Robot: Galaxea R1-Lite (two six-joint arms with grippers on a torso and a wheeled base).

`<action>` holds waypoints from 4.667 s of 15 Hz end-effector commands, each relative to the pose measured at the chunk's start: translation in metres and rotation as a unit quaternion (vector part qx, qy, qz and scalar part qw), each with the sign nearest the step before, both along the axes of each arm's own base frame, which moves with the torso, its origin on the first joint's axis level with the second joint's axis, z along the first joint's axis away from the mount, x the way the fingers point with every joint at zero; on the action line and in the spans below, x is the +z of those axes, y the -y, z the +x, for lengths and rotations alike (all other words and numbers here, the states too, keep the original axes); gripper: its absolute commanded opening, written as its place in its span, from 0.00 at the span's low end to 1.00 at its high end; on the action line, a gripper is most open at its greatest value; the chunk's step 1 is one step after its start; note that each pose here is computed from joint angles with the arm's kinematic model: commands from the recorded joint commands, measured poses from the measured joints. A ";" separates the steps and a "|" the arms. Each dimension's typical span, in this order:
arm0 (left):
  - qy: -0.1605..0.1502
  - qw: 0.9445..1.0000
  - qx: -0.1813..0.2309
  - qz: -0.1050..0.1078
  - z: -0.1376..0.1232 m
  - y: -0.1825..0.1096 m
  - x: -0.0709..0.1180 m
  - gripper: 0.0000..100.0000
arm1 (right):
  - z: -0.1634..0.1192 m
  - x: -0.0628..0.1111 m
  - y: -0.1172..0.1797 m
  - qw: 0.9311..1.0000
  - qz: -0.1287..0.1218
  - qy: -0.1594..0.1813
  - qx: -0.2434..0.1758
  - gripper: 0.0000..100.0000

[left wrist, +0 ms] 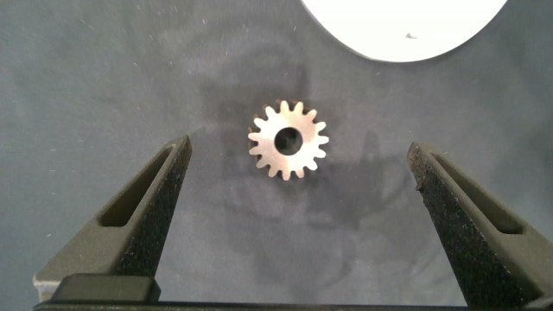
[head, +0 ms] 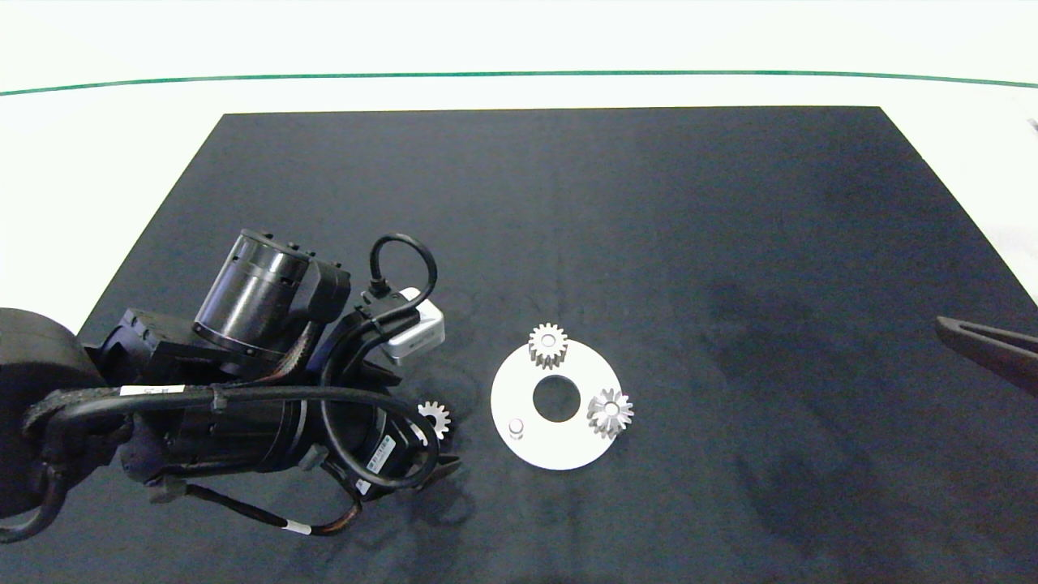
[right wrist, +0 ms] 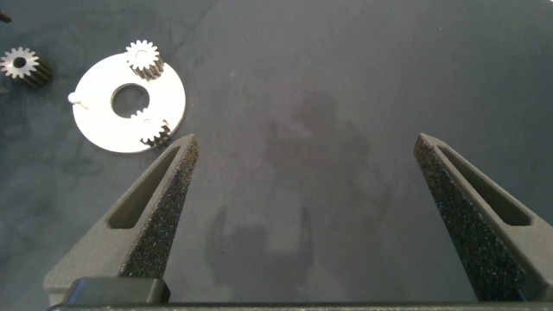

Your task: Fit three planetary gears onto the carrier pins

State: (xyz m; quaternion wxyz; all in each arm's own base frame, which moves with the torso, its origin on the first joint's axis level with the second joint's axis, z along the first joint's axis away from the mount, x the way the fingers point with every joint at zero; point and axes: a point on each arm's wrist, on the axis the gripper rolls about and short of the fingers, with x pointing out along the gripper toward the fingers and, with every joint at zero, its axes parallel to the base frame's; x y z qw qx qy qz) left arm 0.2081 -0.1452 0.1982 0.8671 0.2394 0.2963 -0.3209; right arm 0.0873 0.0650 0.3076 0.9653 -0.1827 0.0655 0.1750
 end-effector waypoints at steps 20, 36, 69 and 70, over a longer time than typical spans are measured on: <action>0.029 1.000 -0.005 0.011 0.013 -0.002 -0.013 1.00 | -0.022 0.007 0.018 0.999 0.006 0.039 0.008 1.00; 0.026 0.999 -0.020 0.011 0.014 0.008 -0.023 0.93 | -0.022 0.006 0.017 0.999 0.005 0.038 0.012 1.00; 0.026 0.999 -0.018 0.008 0.014 0.007 -0.030 0.27 | -0.022 0.000 0.017 0.999 -0.016 0.036 0.019 1.00; 0.031 0.999 -0.018 0.005 0.014 0.007 -0.027 0.26 | -0.023 0.000 0.017 0.999 -0.015 0.037 0.020 1.00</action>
